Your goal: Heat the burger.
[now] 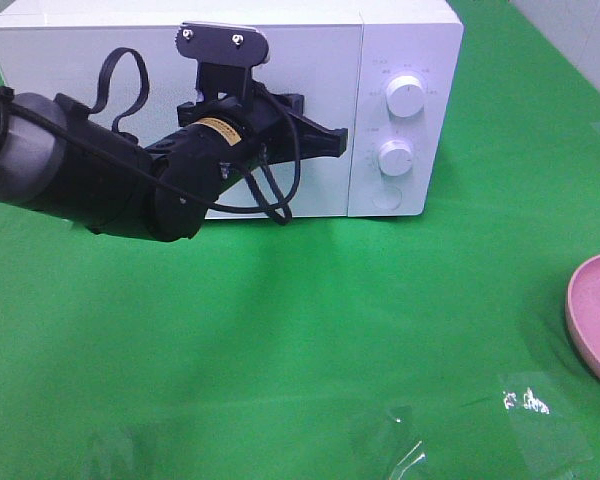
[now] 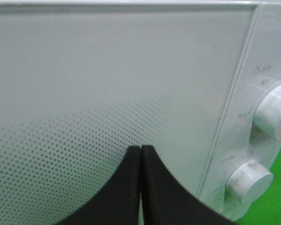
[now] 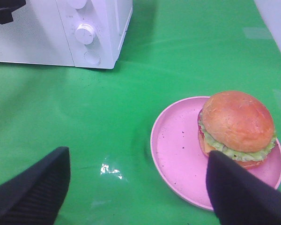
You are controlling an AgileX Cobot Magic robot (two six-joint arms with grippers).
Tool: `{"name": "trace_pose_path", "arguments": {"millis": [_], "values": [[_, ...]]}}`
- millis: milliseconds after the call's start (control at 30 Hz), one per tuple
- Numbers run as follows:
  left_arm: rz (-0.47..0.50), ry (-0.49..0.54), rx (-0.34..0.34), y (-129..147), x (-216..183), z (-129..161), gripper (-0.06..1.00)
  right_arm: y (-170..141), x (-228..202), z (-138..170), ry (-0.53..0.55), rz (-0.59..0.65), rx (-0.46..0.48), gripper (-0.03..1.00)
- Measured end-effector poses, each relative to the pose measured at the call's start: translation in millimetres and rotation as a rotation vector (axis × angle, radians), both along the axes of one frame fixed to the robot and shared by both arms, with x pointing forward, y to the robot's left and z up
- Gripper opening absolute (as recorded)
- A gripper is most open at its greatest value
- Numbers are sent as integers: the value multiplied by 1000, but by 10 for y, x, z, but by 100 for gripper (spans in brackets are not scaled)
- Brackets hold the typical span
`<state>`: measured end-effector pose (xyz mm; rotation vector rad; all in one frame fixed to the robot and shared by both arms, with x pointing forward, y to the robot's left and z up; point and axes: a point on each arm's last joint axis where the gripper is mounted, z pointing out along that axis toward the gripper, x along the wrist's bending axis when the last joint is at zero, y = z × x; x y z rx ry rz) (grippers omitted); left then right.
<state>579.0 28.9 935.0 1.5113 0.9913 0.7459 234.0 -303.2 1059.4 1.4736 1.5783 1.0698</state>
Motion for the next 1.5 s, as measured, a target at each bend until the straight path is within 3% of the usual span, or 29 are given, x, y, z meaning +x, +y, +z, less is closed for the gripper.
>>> {"name": "trace_pose_path", "arguments": {"millis": [300,367,433,467,500,533,567,600,633,667,700,733,833,1167,1233,1500], "values": [[4,169,4,16,-61,24,0,0,0,0,0,0,0,76],[-13,219,8,-17,-117,33,0,0,0,0,0,0,0,76],[-82,327,54,-134,-276,-18,3,0,0,0,0,0,0,76],[-82,327,54,-134,-276,-18,3,0,0,0,0,0,0,76],[-127,400,91,-193,-380,-66,15,0,0,0,0,0,0,76],[-127,400,91,-193,-380,-66,15,0,0,0,0,0,0,76],[-173,494,137,-231,-490,-119,40,0,0,0,0,0,0,76],[-173,494,137,-231,-490,-119,40,0,0,0,0,0,0,76],[-192,537,157,-232,-532,-134,55,0,0,0,0,0,0,76],[-219,606,187,-227,-600,-142,79,0,0,0,0,0,0,76],[-219,606,187,-227,-600,-142,79,0,0,0,0,0,0,76],[-241,662,208,-217,-658,-127,91,0,0,0,0,0,0,76],[-277,737,238,-192,-746,-73,97,0,0,0,0,0,0,76],[-390,913,316,-78,-1026,235,99,0,0,0,0,0,0,76],[-445,955,377,14,-1156,424,99,0,0,0,0,0,0,76],[-430,963,449,202,-1285,719,99,0,0,0,0,0,0,76]]}}
